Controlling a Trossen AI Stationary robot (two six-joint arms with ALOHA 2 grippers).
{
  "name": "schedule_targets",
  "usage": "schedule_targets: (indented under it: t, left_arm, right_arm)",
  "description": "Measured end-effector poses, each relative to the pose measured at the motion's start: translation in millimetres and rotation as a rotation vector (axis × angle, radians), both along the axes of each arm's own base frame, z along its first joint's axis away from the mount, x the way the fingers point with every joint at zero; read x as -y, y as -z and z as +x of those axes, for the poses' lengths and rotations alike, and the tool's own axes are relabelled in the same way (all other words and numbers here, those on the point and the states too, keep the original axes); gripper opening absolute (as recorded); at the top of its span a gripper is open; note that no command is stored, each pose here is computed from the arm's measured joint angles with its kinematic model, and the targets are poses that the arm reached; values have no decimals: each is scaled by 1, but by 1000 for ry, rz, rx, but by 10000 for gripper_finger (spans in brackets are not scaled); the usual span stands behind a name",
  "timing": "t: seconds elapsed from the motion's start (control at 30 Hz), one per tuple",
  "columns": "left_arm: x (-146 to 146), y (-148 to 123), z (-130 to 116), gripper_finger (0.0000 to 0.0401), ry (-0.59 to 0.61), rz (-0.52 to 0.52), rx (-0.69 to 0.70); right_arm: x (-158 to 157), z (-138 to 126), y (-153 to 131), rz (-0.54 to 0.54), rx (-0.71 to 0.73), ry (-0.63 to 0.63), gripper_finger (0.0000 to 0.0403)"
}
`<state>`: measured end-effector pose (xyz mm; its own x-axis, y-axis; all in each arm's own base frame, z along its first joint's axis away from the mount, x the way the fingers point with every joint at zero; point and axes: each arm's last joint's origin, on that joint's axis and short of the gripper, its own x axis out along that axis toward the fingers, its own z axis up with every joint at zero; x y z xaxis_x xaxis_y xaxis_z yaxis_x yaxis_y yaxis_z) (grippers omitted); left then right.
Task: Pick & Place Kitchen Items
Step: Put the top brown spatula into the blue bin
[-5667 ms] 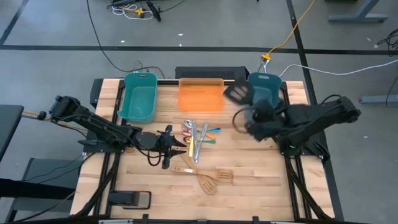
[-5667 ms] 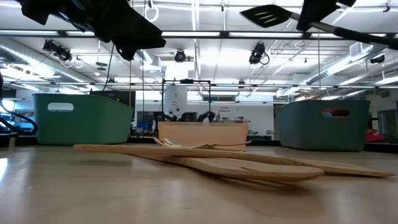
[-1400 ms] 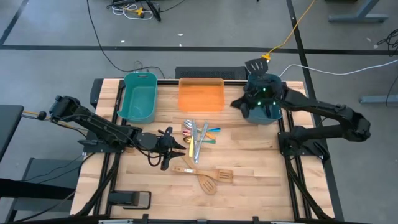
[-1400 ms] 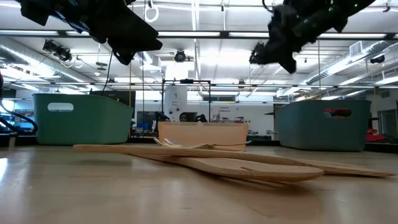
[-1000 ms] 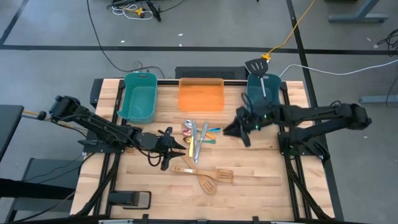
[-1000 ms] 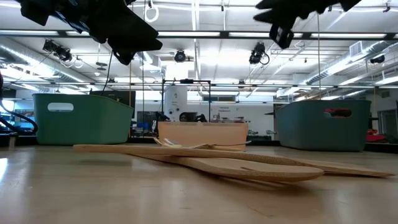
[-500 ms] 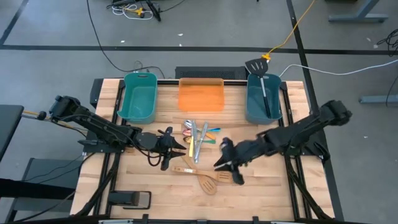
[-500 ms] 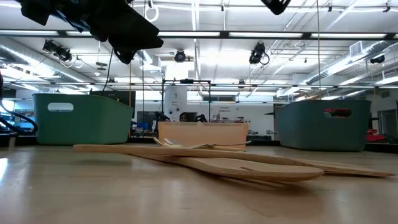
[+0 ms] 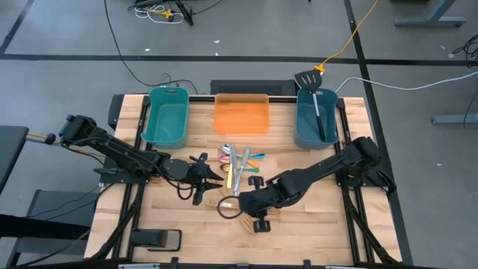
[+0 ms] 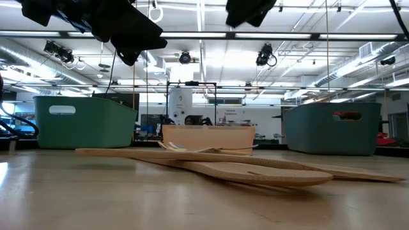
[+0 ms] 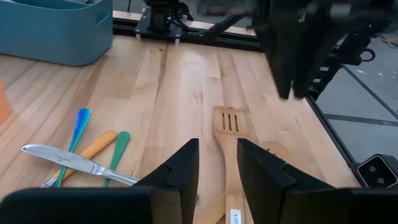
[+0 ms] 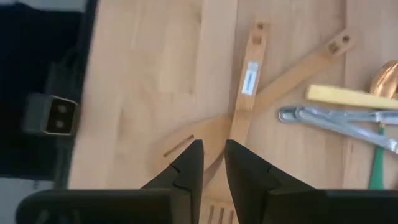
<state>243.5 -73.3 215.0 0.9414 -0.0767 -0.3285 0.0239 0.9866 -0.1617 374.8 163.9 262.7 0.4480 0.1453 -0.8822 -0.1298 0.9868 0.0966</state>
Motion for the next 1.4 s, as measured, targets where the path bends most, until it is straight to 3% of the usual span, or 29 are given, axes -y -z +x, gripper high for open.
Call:
schedule_targets:
  t: [0.23,0.5,1.0,1.4]
  left_arm:
    - [0,0,0,115,0,0,-1]
    - [0,0,0,115,-6,-19,-6]
    - [0,1,0,115,-8,-22,-11]
    - [0,1,0,115,-7,-22,-12]
  right_arm:
    - [4,11,31,-124,-60,38,77]
    - [2,20,53,-120,-97,31,88]
    - [3,26,70,-159,-69,26,174]
    - [9,19,103,-137,-73,39,181]
